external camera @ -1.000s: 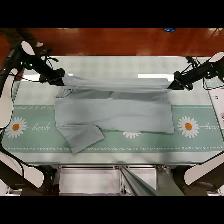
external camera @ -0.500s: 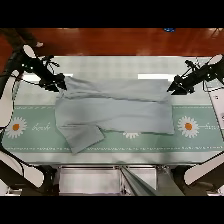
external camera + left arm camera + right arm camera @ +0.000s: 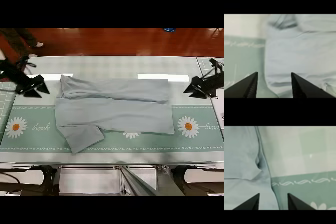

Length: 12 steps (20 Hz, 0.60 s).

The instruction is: Fold the shirts.

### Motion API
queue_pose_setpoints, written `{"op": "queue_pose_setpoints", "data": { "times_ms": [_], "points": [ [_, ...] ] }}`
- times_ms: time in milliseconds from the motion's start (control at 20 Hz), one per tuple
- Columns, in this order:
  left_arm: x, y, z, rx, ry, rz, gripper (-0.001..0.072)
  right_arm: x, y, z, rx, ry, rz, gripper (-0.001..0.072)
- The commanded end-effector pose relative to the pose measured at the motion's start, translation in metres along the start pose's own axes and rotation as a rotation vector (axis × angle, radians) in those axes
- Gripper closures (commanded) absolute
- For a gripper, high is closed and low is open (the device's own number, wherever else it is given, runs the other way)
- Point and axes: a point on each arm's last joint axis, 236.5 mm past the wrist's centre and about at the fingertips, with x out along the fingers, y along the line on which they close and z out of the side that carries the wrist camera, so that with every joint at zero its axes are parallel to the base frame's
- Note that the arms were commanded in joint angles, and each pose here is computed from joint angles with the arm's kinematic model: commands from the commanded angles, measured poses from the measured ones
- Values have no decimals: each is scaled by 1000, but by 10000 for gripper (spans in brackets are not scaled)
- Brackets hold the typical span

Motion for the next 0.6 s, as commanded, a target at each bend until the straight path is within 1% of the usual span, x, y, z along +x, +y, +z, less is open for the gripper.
{"op": "queue_pose_setpoints", "data": {
  "times_ms": [0, 50, 150, 200, 350, 550],
  "points": [
    [7, 16, -52, -160, -122, -176, 200, -3, -8, -46, 46, -145, 71, 301],
    [17, 17, -71, -212, -150, -248, 200, -1, -6, -62, 57, -166, 107, 301],
    [47, 24, -111, -299, -133, -305, 200, 2, -1, -79, 106, -241, 150, 301],
    [63, 27, -129, -320, -100, -310, 200, 3, 4, -84, 122, -257, 173, 301],
    [93, 27, -159, -328, -22, -312, 200, 8, 13, -102, 124, -203, 209, 302],
    [107, 17, -160, -349, -28, -335, 200, 7, 15, -103, 126, -200, 216, 302]
  ]
}}
